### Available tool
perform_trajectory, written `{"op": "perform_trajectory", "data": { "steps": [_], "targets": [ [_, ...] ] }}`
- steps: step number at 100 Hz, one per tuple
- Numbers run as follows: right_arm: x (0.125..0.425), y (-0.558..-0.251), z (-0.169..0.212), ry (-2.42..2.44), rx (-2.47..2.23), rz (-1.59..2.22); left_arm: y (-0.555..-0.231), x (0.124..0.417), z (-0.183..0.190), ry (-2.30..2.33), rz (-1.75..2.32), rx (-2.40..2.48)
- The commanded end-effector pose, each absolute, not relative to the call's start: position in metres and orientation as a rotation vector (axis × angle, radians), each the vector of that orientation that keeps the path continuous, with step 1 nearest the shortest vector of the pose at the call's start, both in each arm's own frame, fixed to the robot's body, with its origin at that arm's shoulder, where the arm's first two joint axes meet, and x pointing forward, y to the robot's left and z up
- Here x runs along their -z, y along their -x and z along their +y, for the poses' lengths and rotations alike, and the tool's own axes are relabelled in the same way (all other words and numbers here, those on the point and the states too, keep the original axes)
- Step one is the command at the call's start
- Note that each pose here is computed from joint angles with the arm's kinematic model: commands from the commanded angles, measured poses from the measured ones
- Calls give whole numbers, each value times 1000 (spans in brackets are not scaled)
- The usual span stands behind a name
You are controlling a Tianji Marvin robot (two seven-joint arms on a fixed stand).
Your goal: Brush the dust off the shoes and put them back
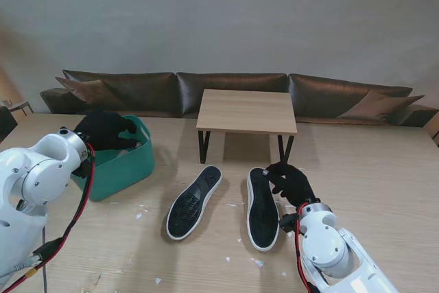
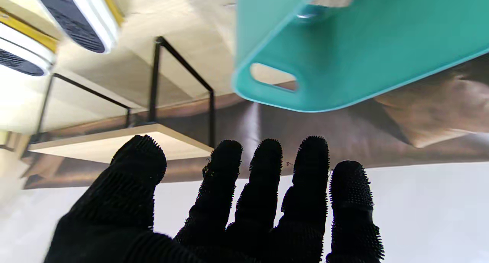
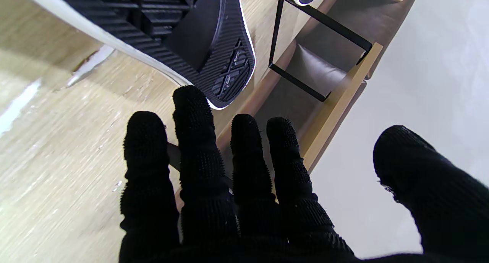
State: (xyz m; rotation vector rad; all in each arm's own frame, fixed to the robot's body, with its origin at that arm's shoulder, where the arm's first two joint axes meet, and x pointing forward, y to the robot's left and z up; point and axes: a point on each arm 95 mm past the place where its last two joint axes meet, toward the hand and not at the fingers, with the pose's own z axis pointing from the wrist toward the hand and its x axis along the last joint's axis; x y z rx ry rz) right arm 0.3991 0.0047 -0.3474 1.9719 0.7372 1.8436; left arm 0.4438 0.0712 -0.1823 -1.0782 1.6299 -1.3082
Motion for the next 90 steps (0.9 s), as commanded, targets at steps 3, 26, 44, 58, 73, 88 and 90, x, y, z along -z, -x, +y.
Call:
{"op": "perform_trajectory", "data": {
  "steps": [3,26,44,58,73,88,90],
  "targets": [
    [346,-398,7,-1967,-1859,742,-436,193,53,1082,1678,1340],
    [342,-400,6,-1947,-1869,727,-422,216,15,1213,1704,1481],
    [341,-400,5,-1942,-1873,720,-417,241,-5,1345,1721,1512],
    [341,-401,4,-1939,-1875,712,-416,265,-16,1495,1716,1485],
    [340,-401,3,-1939,-1875,707,-419,286,-21,1575,1708,1425],
    [334,-395,1,-1939,-1876,707,-425,302,-25,1640,1701,1364],
    [334,-395,1,-1939,-1876,707,-426,304,-25,1646,1700,1357]
  ]
}}
